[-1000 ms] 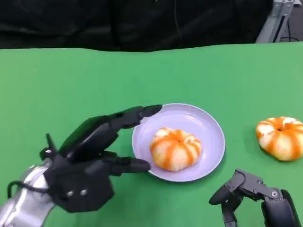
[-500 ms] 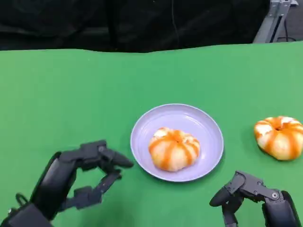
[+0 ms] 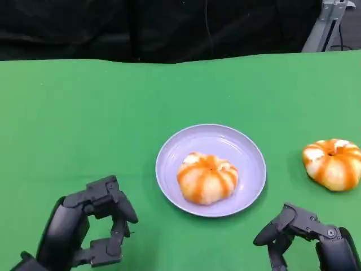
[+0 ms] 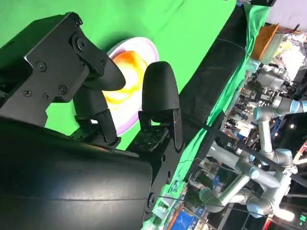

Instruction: Grasp the bread from the table and place it into the plate.

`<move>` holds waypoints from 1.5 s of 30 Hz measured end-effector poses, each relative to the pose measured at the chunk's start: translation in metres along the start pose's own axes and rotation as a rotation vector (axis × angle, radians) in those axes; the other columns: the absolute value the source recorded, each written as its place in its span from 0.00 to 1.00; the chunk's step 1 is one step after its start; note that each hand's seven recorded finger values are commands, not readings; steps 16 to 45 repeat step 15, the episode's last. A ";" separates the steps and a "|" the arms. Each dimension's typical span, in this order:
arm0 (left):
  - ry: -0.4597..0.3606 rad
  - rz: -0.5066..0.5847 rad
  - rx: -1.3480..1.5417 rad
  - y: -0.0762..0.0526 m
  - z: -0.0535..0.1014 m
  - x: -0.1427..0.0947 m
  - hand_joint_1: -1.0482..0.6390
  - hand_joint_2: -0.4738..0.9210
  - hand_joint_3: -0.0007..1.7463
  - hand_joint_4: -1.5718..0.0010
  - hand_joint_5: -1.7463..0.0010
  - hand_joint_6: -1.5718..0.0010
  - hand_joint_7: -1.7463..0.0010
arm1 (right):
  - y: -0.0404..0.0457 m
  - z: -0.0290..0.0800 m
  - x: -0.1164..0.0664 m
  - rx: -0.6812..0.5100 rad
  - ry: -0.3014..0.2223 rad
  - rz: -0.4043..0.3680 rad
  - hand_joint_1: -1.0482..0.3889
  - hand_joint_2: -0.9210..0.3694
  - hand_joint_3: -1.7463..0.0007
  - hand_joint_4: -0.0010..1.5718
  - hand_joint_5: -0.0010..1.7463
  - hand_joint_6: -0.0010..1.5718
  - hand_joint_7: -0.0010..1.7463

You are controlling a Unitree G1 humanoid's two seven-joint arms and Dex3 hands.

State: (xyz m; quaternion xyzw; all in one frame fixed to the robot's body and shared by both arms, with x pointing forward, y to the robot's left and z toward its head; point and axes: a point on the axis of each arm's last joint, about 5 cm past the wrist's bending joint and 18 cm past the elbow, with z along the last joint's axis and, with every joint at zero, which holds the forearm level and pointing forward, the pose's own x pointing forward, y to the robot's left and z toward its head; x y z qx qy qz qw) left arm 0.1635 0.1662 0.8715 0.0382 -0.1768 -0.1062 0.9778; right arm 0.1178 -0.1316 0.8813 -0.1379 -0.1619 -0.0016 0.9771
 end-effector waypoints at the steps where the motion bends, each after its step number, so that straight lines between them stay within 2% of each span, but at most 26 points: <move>1: 0.000 0.000 0.000 0.000 -0.001 -0.001 0.65 0.61 0.77 0.47 0.00 0.52 0.09 | -0.0001 0.000 0.000 0.000 0.000 -0.001 0.76 0.50 0.22 0.49 0.89 0.53 0.71; 7: 0.008 -0.001 0.001 0.000 -0.005 -0.004 0.65 0.62 0.76 0.47 0.00 0.51 0.10 | -0.0007 0.000 0.000 0.001 -0.004 -0.003 0.76 0.50 0.23 0.49 0.90 0.53 0.72; 10: 0.002 -0.008 -0.006 0.001 -0.005 -0.004 0.65 0.59 0.79 0.46 0.01 0.48 0.13 | -0.0007 0.000 0.000 0.001 -0.004 -0.003 0.77 0.50 0.23 0.49 0.90 0.53 0.72; 15: 0.007 -0.012 -0.022 0.001 -0.006 -0.005 0.65 0.57 0.82 0.45 0.02 0.48 0.14 | -0.0007 0.000 0.000 -0.002 -0.004 -0.002 0.78 0.50 0.22 0.50 0.89 0.54 0.71; 45: 0.007 -0.012 -0.022 0.001 -0.006 -0.005 0.65 0.57 0.82 0.45 0.02 0.48 0.14 | -0.0007 0.000 0.000 -0.002 -0.004 -0.002 0.78 0.50 0.22 0.50 0.89 0.54 0.71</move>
